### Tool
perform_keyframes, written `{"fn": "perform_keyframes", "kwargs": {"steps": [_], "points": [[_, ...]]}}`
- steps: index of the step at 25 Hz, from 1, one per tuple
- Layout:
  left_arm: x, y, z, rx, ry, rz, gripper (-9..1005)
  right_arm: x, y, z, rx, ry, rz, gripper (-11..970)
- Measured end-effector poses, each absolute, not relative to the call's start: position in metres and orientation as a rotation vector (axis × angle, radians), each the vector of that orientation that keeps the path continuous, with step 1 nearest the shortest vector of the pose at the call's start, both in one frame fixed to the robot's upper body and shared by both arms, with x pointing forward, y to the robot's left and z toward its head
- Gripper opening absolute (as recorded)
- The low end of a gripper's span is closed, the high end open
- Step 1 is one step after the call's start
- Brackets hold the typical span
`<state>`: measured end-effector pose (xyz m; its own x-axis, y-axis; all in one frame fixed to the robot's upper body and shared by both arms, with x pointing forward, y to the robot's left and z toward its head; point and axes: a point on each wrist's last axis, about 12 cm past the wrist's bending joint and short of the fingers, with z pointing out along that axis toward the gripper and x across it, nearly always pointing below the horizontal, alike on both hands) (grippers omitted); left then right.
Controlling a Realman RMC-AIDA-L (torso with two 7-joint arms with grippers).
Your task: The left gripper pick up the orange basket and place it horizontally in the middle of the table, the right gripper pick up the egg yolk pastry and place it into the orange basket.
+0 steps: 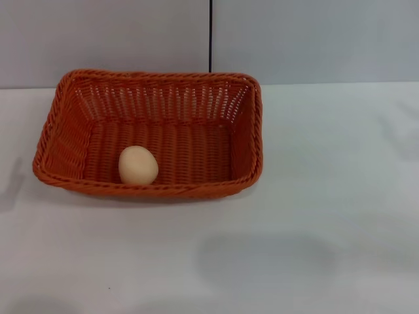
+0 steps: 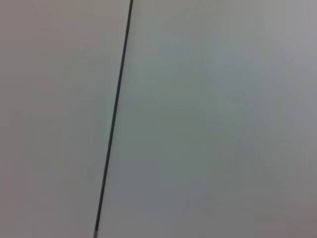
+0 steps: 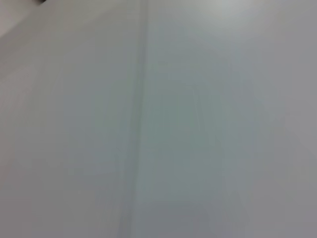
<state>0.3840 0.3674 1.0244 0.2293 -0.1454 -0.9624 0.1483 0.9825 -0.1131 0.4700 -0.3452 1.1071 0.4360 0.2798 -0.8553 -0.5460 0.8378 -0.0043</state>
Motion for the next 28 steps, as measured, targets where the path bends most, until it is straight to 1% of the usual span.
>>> {"fn": "perform_keyframes", "kwargs": {"steps": [1,2,3,7,8,13,17,18,23,28], "points": [[0.384,0.367,1.024,0.003,1.324,-0.202,687,0.464,-0.350,1.103,-0.246,0.974,0.483,554],[0.384,0.367,1.024,0.003,1.324,-0.202,687,0.464,-0.350,1.103,-0.246,0.974,0.483,554],[0.383,0.368,1.025,0.014,1.320,-0.181,687,0.456,-0.355,1.097,-0.180,0.959,0.422,554],[0.381,0.367,1.024,0.036,1.314,-0.141,687,0.452,-0.360,1.089,-0.121,0.972,0.348,555],[0.381,0.366,1.024,0.037,1.314,-0.134,687,0.453,-0.361,1.085,-0.099,0.991,0.321,555],[0.379,0.368,1.024,0.020,1.308,-0.104,688,0.456,-0.362,1.082,-0.102,1.007,0.250,555],[0.379,0.368,1.024,0.011,1.306,-0.094,688,0.458,-0.363,1.082,-0.098,1.008,0.239,554],[0.379,0.367,1.023,0.004,1.301,-0.057,688,0.460,-0.363,1.082,-0.094,1.017,0.237,554],[0.380,0.363,1.020,0.011,1.310,-0.017,689,0.462,-0.360,1.080,-0.096,1.027,0.237,554],[0.380,0.359,1.018,0.008,1.319,-0.047,697,0.462,-0.358,1.078,-0.092,1.036,0.248,554]]}}
